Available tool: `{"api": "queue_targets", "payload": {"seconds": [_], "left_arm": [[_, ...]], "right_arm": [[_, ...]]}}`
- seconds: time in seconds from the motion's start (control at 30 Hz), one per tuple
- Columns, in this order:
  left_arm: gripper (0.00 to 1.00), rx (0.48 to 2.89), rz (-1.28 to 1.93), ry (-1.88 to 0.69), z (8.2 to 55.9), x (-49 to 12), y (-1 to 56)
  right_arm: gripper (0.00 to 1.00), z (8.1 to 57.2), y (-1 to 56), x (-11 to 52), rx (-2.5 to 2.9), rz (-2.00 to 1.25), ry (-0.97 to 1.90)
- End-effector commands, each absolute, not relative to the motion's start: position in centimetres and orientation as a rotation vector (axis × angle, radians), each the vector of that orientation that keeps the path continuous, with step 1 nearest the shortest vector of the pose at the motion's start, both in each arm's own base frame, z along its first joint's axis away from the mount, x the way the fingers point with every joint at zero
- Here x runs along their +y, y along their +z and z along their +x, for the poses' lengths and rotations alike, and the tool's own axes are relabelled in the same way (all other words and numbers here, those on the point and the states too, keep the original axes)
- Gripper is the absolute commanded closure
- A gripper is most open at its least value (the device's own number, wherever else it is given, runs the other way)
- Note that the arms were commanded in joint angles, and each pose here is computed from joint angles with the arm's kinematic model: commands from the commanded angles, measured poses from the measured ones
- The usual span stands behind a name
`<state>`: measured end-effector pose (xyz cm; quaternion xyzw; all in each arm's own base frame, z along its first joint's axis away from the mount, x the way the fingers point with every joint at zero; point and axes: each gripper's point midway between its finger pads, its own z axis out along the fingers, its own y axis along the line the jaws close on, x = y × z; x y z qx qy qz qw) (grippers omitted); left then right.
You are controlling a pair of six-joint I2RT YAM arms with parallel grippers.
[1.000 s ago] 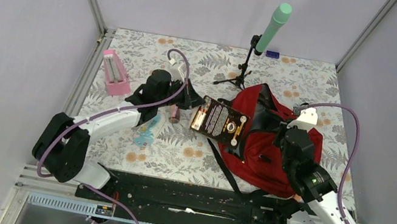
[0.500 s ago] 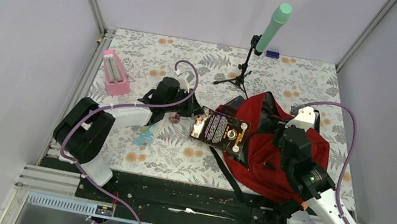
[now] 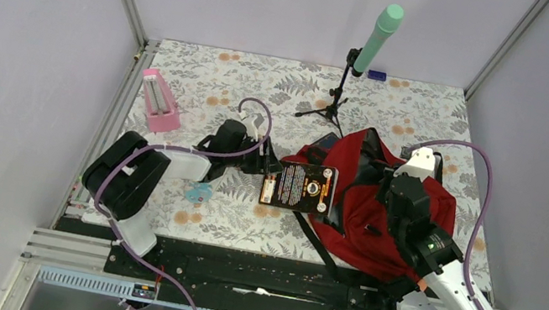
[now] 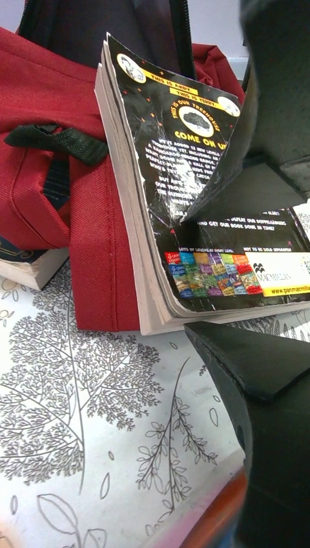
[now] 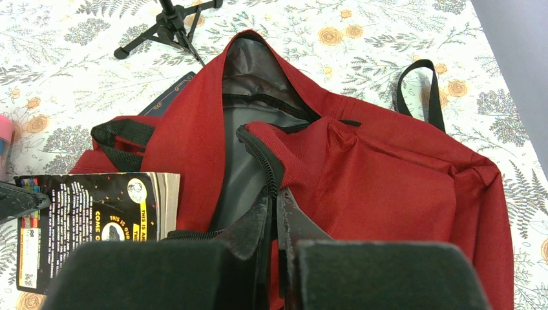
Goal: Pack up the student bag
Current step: Place the book in the student bag.
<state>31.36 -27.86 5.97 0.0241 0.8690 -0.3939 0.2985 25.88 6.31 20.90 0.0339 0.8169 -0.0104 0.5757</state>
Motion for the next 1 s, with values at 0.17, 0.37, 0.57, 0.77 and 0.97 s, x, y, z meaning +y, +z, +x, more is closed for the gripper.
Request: {"api": "queue_targets", "payload": {"seconds": [0.17,0.37,0.57,0.77,0.97], "left_arm": [[0.31,2.231,0.099,-1.197,30.5,-29.4,6.4],[0.26,2.267,0.111,-1.212,29.9,-30.1,5.1],[0.17,2.309,0.107,-1.18,29.1,-30.9,3.8],[0.23,2.304,0.105,-1.229,28.4,-32.2,3.7],[0.68,2.224,0.097,-1.315,28.5,-32.8,6.0]], "right_arm": [[1.0,26.5,22.8,6.6,1.862,0.111,0.013],[1.0,26.5,23.2,6.6,1.854,0.112,0.014],[1.0,26.6,23.4,6.6,1.854,0.11,0.013],[1.0,26.6,23.5,6.8,1.853,0.108,0.018],[1.0,26.6,23.8,6.6,1.845,0.11,0.014]]}}
